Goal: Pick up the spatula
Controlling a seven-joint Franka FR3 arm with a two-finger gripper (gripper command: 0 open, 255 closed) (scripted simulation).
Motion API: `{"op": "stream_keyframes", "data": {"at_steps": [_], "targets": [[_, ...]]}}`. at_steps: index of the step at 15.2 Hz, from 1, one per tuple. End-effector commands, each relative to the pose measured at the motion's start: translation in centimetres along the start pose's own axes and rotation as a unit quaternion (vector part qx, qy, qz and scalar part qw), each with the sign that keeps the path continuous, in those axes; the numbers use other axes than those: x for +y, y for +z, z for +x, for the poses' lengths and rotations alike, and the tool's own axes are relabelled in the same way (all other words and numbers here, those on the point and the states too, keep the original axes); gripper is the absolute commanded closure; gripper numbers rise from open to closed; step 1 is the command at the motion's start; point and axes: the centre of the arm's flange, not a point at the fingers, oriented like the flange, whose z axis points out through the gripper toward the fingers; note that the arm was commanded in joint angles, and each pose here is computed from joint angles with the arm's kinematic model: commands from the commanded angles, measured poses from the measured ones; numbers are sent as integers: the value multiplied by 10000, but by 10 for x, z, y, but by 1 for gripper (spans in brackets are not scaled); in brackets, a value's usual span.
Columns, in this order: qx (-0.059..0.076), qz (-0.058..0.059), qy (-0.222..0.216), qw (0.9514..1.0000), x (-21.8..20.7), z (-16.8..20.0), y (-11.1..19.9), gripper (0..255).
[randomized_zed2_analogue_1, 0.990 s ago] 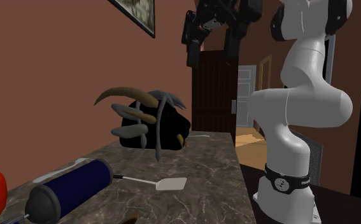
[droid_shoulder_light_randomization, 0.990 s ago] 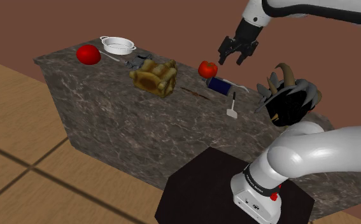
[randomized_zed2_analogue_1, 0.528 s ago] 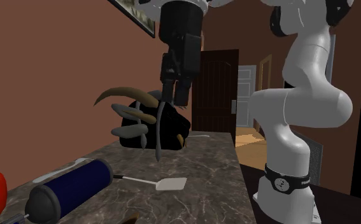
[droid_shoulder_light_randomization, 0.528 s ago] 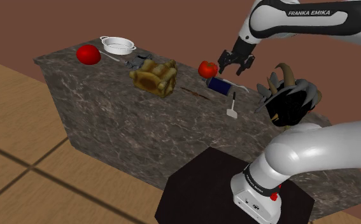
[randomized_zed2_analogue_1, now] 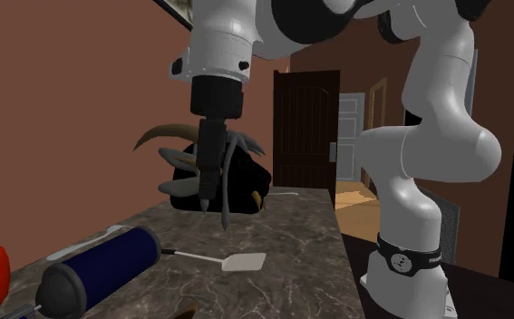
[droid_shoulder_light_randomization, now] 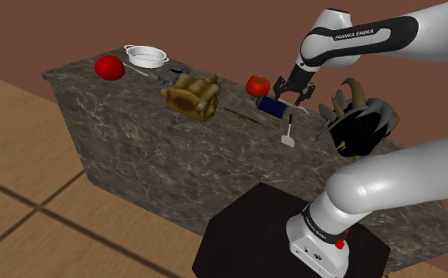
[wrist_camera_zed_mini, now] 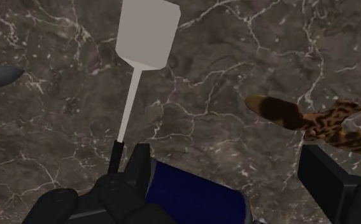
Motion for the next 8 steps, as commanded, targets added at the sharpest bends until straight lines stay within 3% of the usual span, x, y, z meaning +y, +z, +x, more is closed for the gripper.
{"op": "stream_keyframes", "data": {"at_steps": [1, 8], "targets": [[-19, -27, 286, 9996, 18, 12, 19, 0], [-108, -113, 1259, 9919, 75, 40, 85, 0]]}}
